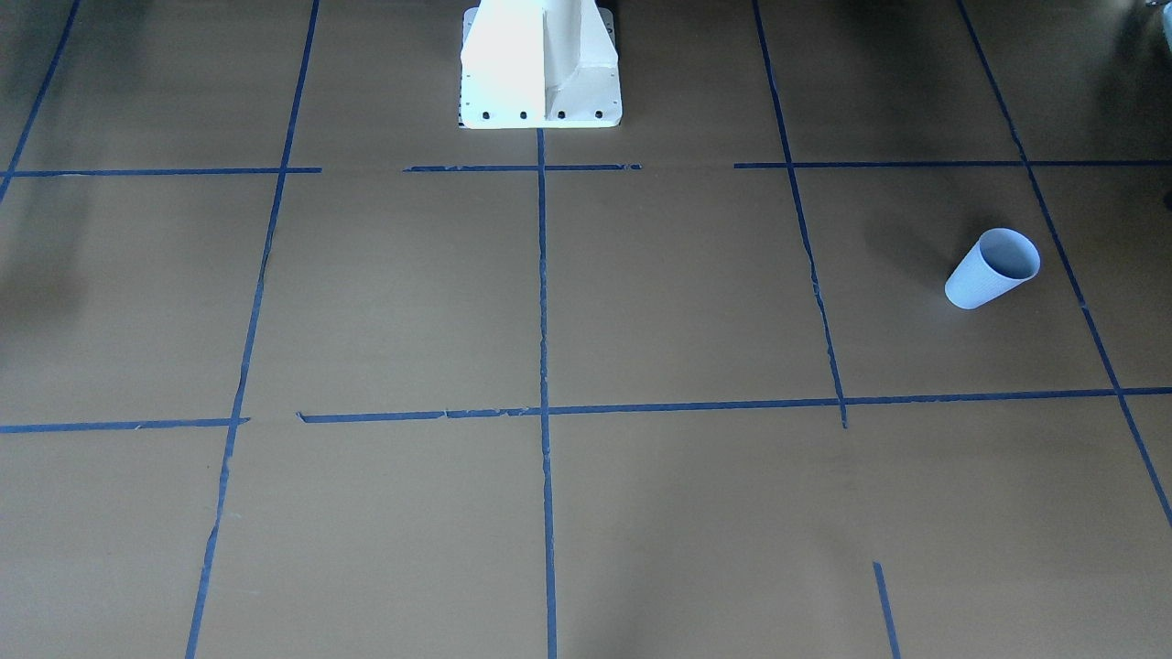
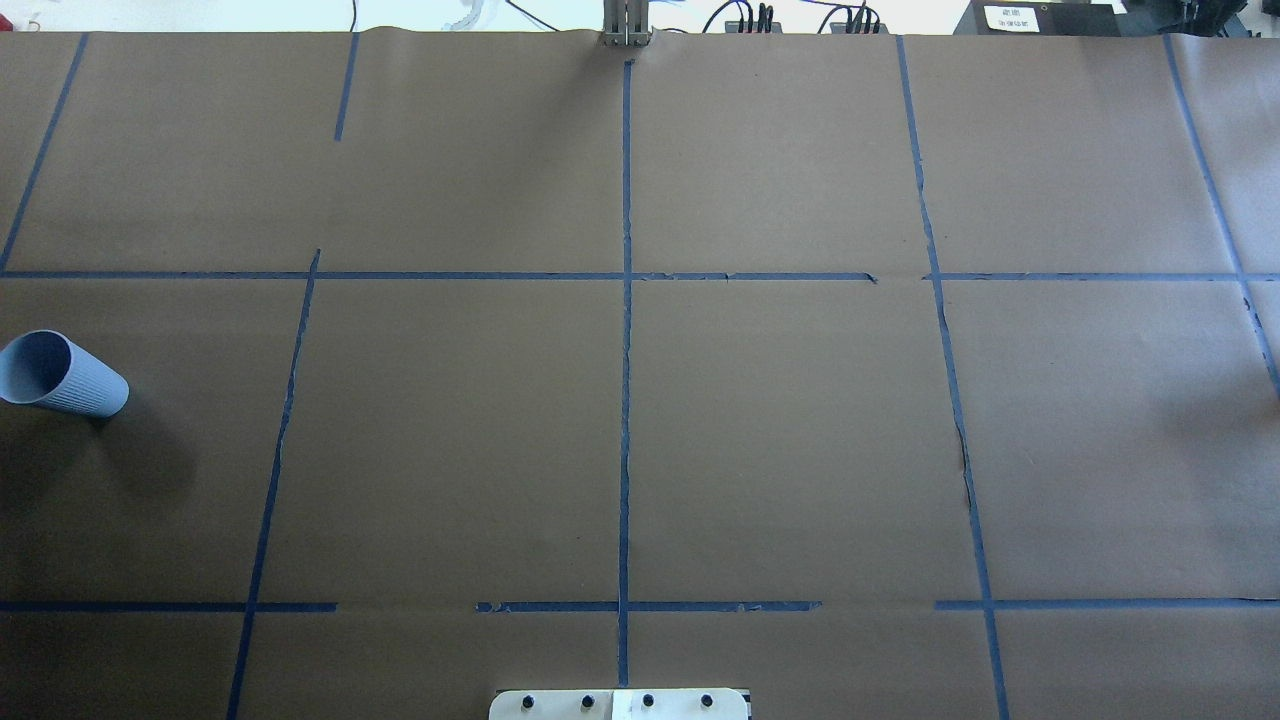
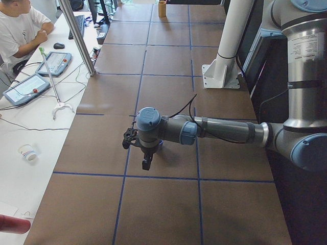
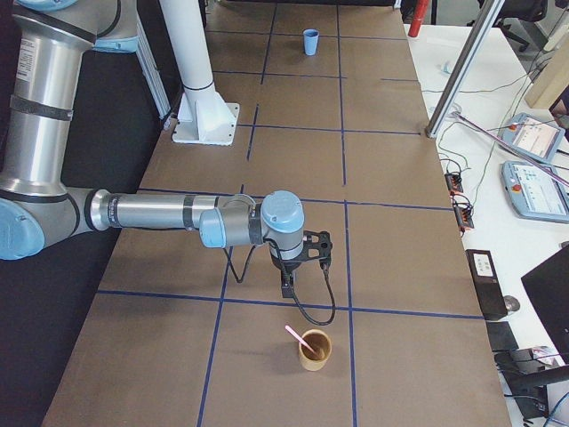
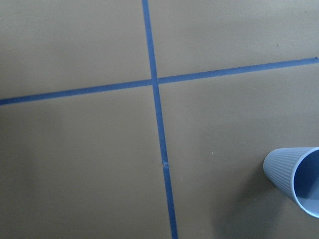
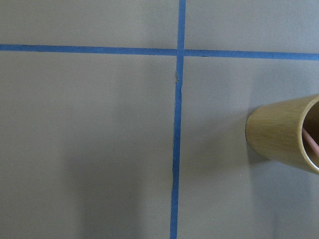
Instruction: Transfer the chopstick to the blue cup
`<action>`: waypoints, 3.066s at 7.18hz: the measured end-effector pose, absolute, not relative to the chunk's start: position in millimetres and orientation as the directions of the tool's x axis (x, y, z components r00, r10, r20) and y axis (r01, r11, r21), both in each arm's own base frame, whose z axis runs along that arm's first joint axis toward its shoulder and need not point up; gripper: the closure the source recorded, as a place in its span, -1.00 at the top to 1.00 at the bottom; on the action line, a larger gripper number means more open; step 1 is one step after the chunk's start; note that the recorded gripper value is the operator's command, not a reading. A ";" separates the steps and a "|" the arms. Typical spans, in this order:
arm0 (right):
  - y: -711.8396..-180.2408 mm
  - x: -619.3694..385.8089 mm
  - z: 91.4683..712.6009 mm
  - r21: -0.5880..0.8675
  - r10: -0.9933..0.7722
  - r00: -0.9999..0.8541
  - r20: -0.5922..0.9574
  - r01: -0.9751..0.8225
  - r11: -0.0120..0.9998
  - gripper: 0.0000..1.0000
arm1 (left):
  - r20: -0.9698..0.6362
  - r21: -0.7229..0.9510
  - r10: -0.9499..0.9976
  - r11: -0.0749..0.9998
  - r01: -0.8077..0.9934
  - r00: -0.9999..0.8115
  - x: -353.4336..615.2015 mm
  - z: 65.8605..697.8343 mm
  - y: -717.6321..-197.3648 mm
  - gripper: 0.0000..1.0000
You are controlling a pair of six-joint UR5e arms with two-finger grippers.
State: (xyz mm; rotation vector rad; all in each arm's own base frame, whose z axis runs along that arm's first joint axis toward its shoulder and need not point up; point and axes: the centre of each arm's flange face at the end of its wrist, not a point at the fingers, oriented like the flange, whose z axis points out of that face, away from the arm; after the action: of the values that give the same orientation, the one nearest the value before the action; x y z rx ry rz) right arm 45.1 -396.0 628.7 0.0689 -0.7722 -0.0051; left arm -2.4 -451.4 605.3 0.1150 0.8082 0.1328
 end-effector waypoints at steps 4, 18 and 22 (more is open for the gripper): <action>-395.9 44.9 630.6 0.063 -0.031 0.715 0.698 -0.019 0.998 1.00 | -0.761 0.071 0.073 0.997 -0.029 0.645 94.1 615.0 -451.0 0.93; -395.9 41.0 627.7 0.064 -0.039 0.689 0.724 -0.010 0.998 1.00 | -0.917 -0.166 -0.161 0.986 0.017 0.364 366.1 312.0 -499.0 -1.00; -398.6 38.0 623.3 0.101 -0.069 0.683 0.727 -0.006 0.995 1.00 | -0.829 -0.098 -0.160 0.985 0.143 0.536 522.4 170.9 -439.7 -1.00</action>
State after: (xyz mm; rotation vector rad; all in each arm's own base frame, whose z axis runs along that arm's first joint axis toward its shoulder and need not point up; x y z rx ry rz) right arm 38.0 -398.6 623.3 0.0978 -0.8179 -0.0353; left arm 522.4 -439.7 170.9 -0.0194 0.9887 -0.1802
